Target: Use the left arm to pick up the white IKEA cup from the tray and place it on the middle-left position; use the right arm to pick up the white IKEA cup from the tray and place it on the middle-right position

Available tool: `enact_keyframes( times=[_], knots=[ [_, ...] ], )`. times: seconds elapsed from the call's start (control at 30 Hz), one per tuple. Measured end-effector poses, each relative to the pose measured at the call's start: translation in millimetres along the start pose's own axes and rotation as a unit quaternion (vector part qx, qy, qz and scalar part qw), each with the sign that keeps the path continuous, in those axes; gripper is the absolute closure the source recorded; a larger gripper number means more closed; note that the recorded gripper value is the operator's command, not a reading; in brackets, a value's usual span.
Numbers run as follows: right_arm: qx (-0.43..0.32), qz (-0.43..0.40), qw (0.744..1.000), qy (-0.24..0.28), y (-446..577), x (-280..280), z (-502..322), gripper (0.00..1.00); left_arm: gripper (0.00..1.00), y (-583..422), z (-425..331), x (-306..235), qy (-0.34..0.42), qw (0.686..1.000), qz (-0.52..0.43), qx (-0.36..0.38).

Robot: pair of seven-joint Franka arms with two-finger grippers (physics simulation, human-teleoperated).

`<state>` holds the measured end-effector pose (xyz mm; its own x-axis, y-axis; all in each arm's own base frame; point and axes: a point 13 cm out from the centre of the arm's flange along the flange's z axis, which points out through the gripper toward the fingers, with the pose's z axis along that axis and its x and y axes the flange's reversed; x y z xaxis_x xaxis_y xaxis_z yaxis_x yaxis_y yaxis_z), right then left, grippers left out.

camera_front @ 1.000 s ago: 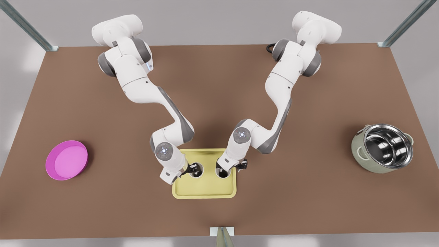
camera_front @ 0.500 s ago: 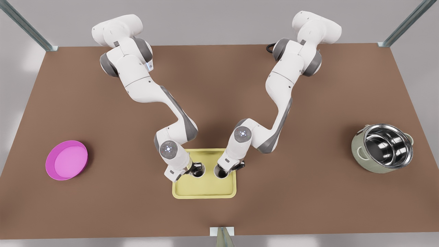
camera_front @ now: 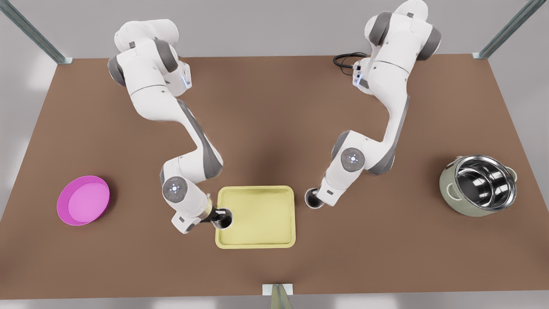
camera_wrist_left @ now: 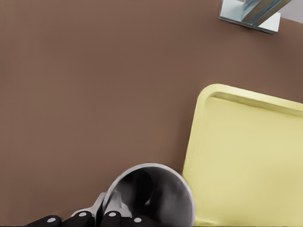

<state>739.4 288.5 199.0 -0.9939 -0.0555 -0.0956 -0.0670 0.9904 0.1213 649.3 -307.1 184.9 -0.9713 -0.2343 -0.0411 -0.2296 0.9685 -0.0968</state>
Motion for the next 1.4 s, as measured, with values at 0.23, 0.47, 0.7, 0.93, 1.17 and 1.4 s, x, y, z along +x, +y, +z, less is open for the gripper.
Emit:
enact_keyframes(
  times=[0.23, 0.47, 0.7, 0.93, 1.17, 1.4],
  knots=[
    [0.014, 0.016, 0.999, 0.039, -128.2, -6.4, -23.4, 0.83, 0.89, 139.6, 27.6, -37.2, 0.005, 0.999, -0.038, 0.029],
    [0.01, -0.038, 0.998, 0.048, -192.0, -3.4, -12.9, 0.81, 0.89, 148.0, 35.0, -48.9, -0.04, 0.997, 0.034, 0.048],
    [0.01, -0.109, 0.994, 0.029, -226.4, -5.9, 5.2, 0.81, 0.89, 147.0, 37.1, -61.8, -0.071, 0.991, 0.098, 0.051],
    [0.018, -0.184, 0.982, -0.024, -249.2, -20.7, 23.8, 0.81, 0.0, 147.5, 38.4, -66.8, -0.083, 0.985, 0.145, 0.05],
    [0.023, -0.242, 0.968, -0.056, -254.7, -33.1, 44.4, 0.81, 0.0, 140.3, -45.0, -75.6, -0.104, 0.974, 0.19, 0.061],
    [0.006, -0.269, 0.962, -0.056, -249.4, -28.5, 64.7, 0.54, 0.0, 214.8, -264.6, -82.0, -0.08, 0.982, 0.166, 0.029]
  ],
)
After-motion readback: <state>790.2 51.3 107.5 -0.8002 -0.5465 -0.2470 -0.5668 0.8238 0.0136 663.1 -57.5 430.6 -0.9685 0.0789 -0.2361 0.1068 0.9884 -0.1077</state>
